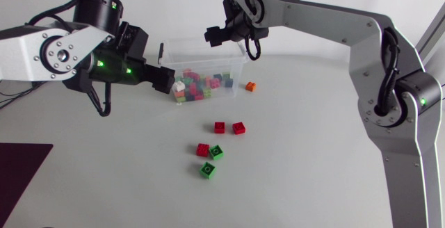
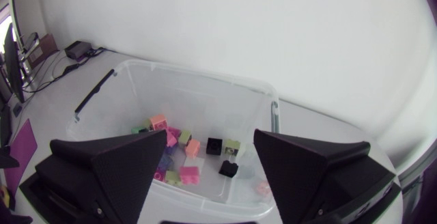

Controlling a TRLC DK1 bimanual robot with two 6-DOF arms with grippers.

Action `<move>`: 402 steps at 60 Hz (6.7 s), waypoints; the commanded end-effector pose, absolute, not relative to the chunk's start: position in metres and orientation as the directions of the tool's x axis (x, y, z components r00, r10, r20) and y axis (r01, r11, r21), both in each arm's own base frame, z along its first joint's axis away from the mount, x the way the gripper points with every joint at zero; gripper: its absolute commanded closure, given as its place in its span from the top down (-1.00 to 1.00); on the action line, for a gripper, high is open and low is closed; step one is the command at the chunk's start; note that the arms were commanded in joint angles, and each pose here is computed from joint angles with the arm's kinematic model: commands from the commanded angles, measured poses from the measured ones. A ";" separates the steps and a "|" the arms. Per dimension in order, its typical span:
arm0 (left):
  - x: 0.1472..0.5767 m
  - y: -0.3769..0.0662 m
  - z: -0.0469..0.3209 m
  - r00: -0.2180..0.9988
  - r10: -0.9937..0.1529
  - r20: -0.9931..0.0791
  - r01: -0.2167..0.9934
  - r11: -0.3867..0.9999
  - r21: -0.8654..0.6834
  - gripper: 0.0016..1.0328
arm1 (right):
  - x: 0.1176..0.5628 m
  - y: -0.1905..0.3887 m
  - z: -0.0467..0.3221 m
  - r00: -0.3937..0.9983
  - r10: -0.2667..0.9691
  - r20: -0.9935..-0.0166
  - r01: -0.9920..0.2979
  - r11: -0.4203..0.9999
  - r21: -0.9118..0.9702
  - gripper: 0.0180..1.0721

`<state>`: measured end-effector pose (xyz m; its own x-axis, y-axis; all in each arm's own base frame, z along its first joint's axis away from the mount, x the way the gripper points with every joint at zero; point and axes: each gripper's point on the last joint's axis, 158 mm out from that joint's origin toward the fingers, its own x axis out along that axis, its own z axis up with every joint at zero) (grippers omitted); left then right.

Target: Place the duplo bricks in the container

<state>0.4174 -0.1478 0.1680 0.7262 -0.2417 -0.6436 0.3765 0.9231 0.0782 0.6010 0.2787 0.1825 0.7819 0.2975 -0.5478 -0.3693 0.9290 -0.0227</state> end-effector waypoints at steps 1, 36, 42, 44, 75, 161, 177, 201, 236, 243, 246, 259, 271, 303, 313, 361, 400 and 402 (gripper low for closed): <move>0.404 -0.153 0.159 0.702 -0.254 -0.665 0.416 0.905 0.093 0.91 | 0.593 0.271 0.200 0.787 0.277 -0.551 -0.333 0.943 -0.002 0.92; 0.352 -0.192 0.071 0.455 -0.347 -0.820 0.672 0.738 0.060 0.91 | 0.470 0.233 0.195 0.667 0.254 -0.701 -0.389 0.920 -0.037 0.92; 0.352 -0.188 0.061 0.429 -0.345 -0.835 0.730 0.676 0.095 0.91 | 0.439 0.236 0.190 0.633 0.287 -0.719 -0.456 0.889 -0.047 0.92; 0.353 -0.188 0.057 0.420 -0.341 -0.841 0.750 0.653 0.110 0.91 | 0.432 0.236 0.186 0.625 0.288 -0.725 -0.469 0.882 -0.054 0.92; 0.352 -0.214 -0.006 0.234 -0.349 -0.908 0.964 0.202 0.171 0.91 | 0.372 0.207 0.117 0.519 0.262 -0.814 -0.499 0.866 -0.039 0.92; 0.329 -0.236 -0.031 -0.071 -0.341 -0.937 0.997 -0.028 -0.065 -0.69 | 0.397 0.213 0.009 0.428 0.207 -0.880 -0.450 0.893 -0.009 0.91; 0.334 -0.224 -0.004 -0.030 -0.375 -0.927 0.998 0.034 -0.046 -0.69 | 0.407 0.225 -0.005 0.427 0.176 -0.887 -0.451 0.892 -0.040 0.83; 0.364 -0.207 0.062 0.139 -0.470 -0.872 0.981 0.184 0.057 -0.69 | 0.416 0.228 -0.027 0.416 0.136 -0.899 -0.430 0.901 -0.063 0.33; 0.399 -0.193 0.118 0.317 -0.516 -0.796 0.928 0.342 0.149 -0.69 | 0.426 0.237 -0.039 0.417 0.135 -0.899 -0.428 0.902 -0.063 -0.42; 0.423 -0.190 0.137 0.394 -0.527 -0.753 0.892 0.417 0.176 -0.69 | 0.428 0.235 -0.022 0.445 0.149 -0.883 -0.421 0.905 -0.060 -0.45; 0.432 -0.189 0.142 0.422 -0.529 -0.736 0.877 0.445 0.182 -0.69 | 0.430 0.235 -0.013 0.461 0.158 -0.873 -0.418 0.907 -0.056 -0.45; 0.463 -0.190 0.158 0.511 -0.539 -0.670 0.823 0.531 0.201 -0.69 | 0.445 0.236 0.036 0.544 0.207 -0.813 -0.400 0.916 -0.035 -0.47; 0.495 -0.185 0.169 0.579 -0.516 -0.631 0.767 0.607 0.207 -0.69 | 0.456 0.239 0.068 0.607 0.239 -0.758 -0.385 0.923 -0.018 -0.47; 0.554 -0.171 0.185 0.689 -0.459 -0.561 0.657 0.723 0.215 -0.69 | 0.479 0.233 0.159 0.725 0.294 -0.623 -0.363 0.932 0.017 -0.47; 0.570 -0.167 0.194 0.716 -0.444 -0.538 0.623 0.754 0.208 -0.69 | 0.477 0.237 0.175 0.737 0.307 -0.602 -0.368 0.930 0.024 -0.47; 0.600 -0.169 0.186 0.704 -0.398 -0.588 0.592 0.786 0.177 -0.68 | 0.461 0.238 0.196 0.748 0.327 -0.578 -0.377 0.926 0.036 -0.48; 0.549 -0.152 0.196 0.656 -0.361 -0.663 0.584 0.799 0.144 0.93 | 0.477 0.247 0.225 0.785 0.349 -0.512 -0.379 0.924 0.048 -0.48; 0.544 -0.150 0.198 0.658 -0.360 -0.662 0.582 0.800 0.144 0.93 | 0.478 0.248 0.227 0.787 0.350 -0.508 -0.377 0.925 0.053 -0.48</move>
